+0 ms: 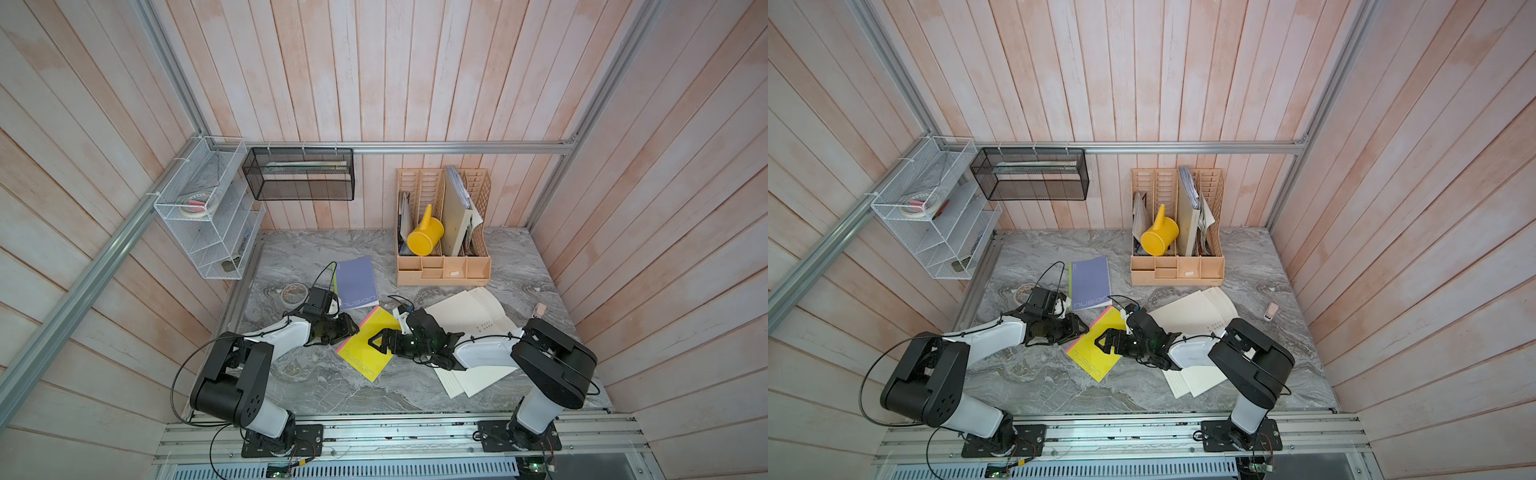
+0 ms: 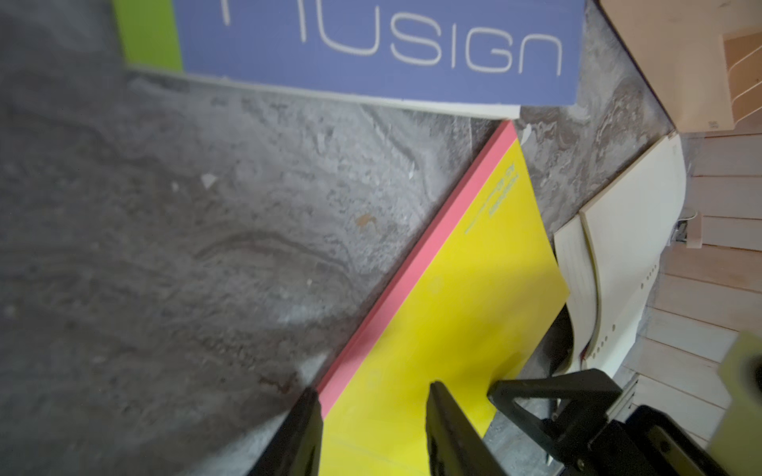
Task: Close the notebook
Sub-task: Close the notebook at the center of the board, then pick up the notebook from the center of the board.
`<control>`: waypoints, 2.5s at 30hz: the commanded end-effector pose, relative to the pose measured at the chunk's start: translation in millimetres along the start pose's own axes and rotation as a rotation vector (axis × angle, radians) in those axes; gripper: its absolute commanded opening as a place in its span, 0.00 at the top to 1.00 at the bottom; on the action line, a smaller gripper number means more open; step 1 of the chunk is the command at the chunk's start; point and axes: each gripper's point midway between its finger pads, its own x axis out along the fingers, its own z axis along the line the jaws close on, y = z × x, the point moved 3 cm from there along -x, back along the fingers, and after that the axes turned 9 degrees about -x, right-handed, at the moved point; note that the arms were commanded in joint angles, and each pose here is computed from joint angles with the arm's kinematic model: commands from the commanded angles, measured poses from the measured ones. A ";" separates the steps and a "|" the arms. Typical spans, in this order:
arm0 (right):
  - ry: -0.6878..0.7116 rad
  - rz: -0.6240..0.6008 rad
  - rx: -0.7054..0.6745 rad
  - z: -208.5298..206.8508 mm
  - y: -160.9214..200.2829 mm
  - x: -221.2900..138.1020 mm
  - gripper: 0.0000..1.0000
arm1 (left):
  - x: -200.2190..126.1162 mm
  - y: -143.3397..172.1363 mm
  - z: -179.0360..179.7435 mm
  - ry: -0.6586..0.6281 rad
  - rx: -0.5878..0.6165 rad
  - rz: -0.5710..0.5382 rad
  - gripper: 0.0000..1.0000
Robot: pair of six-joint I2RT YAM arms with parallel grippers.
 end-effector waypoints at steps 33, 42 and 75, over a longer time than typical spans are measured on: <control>0.113 0.150 0.129 -75.6 73.3 6.2 0.03 | 9.1 63.9 6.7 0.232 -0.089 0.346 0.52; 0.177 0.104 0.023 -55.7 44.4 -7.9 0.03 | 16.7 51.2 34.5 0.011 -0.103 0.268 0.52; 0.367 0.195 -0.084 -62.9 46.5 -45.4 0.03 | 14.6 88.2 55.6 -0.016 -0.195 0.291 0.52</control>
